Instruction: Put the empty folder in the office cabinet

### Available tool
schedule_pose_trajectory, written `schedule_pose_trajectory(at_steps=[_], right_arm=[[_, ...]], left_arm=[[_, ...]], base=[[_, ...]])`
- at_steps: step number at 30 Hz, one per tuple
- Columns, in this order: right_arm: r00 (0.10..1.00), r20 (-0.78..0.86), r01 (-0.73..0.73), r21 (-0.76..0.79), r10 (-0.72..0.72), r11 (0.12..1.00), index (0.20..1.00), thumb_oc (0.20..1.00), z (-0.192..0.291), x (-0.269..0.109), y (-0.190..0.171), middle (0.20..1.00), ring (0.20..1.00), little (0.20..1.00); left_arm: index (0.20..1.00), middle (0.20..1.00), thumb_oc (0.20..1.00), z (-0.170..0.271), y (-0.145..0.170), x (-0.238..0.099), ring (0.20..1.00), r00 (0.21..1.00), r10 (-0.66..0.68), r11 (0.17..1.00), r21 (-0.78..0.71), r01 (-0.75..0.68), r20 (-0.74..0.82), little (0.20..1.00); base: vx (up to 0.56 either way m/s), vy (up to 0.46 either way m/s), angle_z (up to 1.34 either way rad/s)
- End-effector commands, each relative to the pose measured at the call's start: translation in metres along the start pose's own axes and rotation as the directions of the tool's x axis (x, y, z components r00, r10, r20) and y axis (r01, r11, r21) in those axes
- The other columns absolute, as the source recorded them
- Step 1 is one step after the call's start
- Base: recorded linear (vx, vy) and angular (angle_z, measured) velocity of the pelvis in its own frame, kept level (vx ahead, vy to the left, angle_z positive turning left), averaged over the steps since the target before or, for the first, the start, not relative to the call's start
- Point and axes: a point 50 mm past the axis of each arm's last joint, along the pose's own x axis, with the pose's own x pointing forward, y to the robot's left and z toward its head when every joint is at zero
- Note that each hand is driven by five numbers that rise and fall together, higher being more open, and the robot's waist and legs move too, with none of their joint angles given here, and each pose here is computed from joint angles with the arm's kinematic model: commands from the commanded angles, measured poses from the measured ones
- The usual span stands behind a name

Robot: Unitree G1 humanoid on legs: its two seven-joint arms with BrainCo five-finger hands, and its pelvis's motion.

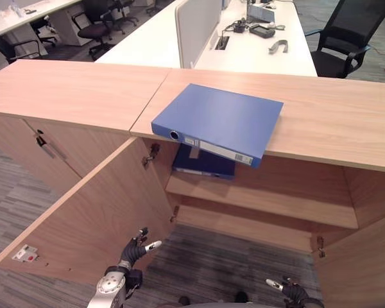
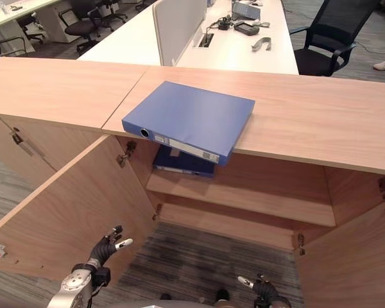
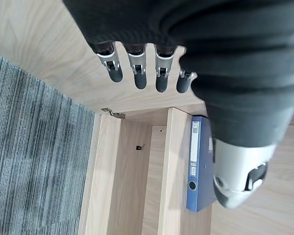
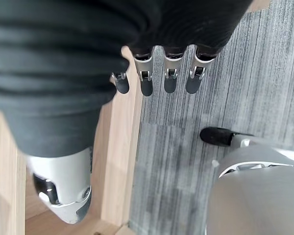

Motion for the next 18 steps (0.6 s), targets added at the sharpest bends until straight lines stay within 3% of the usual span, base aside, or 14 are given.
schedule_pose_trajectory(at_steps=[1, 9, 18], right_arm=[[0.991, 0.135, -0.006, -0.048, 0.012, 0.999, 1.000, 1.000, 0.040, 0.005, 0.000, 1.000, 1.000, 1.000], [0.973, 0.226, -0.027, -0.052, 0.039, 0.998, 1.000, 1.000, 0.060, 0.002, 0.001, 1.000, 1.000, 1.000], [0.959, 0.258, -0.071, -0.197, 0.121, 0.978, 1.000, 1.000, 0.082, 0.004, 0.016, 1.000, 1.000, 1.000]], left_arm=[[1.000, 1.000, 1.000, 0.037, -0.004, 0.013, 1.000, 0.990, -0.026, 0.998, 0.058, 0.018, 0.138, 1.000], [1.000, 1.000, 1.000, 0.033, -0.005, 0.013, 1.000, 0.992, -0.030, 0.997, 0.074, 0.021, 0.122, 1.000], [1.000, 1.000, 1.000, 0.042, -0.012, 0.019, 1.000, 0.987, -0.053, 0.997, 0.072, 0.043, 0.151, 1.000]], base=[[0.00, -0.032, 0.00], [-0.01, -0.077, -0.11], [-0.04, -0.073, -0.48]])
